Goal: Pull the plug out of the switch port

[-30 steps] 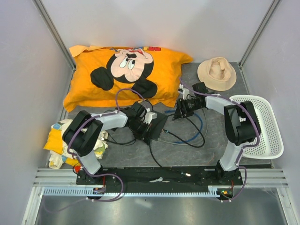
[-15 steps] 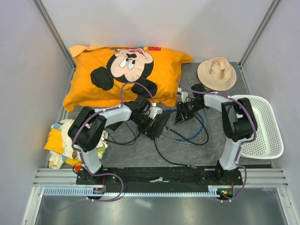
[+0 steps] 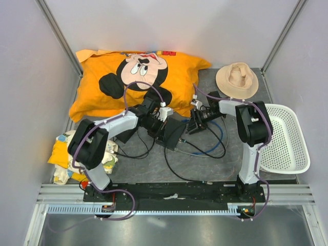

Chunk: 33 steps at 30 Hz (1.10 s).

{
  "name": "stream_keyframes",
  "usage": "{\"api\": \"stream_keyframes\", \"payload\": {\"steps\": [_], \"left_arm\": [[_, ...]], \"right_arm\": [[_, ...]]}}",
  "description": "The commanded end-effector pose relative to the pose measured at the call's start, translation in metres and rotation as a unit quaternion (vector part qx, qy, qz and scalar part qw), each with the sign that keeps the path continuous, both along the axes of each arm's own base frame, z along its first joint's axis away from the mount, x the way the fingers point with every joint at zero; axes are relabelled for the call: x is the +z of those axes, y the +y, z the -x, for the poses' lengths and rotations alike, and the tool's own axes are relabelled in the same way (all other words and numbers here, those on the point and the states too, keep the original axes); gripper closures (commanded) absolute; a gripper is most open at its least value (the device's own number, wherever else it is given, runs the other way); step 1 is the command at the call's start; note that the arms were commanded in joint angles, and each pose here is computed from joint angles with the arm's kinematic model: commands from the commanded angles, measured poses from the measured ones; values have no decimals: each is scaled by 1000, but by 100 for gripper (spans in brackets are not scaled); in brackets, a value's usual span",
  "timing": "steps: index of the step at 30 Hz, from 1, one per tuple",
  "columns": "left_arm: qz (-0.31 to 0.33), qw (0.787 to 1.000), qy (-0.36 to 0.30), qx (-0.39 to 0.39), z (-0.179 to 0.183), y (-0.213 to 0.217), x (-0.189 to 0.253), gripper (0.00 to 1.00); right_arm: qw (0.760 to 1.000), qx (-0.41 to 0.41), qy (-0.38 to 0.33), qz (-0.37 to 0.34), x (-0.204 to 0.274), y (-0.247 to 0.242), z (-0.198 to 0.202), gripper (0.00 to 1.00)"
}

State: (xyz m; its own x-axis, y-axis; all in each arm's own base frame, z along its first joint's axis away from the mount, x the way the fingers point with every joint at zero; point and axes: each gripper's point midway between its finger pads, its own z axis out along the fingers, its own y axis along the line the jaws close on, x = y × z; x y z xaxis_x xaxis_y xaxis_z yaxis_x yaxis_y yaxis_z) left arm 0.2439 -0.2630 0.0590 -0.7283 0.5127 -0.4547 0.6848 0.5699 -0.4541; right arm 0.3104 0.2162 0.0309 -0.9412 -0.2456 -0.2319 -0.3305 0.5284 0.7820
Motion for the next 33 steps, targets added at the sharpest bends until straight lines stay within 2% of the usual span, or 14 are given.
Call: {"api": "stream_keyframes", "payload": {"steps": [1, 7, 13, 21, 28, 33], "left_arm": [[-4, 998, -26, 52, -49, -16, -3, 99], [-22, 998, -25, 61, -71, -24, -20, 98], [-38, 997, -5, 69, -66, -19, -37, 98], [-40, 997, 1, 71, -65, -22, -43, 98], [-42, 997, 2, 69, -61, -22, -45, 98], [-45, 997, 5, 66, -57, -22, -49, 99]], "right_arm": [[1000, 4, 7, 3, -18, 1, -3, 40], [999, 30, 18, 11, -23, -2, 19, 42], [998, 45, 32, 27, -36, 2, 41, 43], [997, 60, 32, 42, -45, 10, 44, 47], [996, 54, 34, 58, -57, 12, 37, 58], [997, 42, 39, 57, -58, 15, 32, 58]]}}
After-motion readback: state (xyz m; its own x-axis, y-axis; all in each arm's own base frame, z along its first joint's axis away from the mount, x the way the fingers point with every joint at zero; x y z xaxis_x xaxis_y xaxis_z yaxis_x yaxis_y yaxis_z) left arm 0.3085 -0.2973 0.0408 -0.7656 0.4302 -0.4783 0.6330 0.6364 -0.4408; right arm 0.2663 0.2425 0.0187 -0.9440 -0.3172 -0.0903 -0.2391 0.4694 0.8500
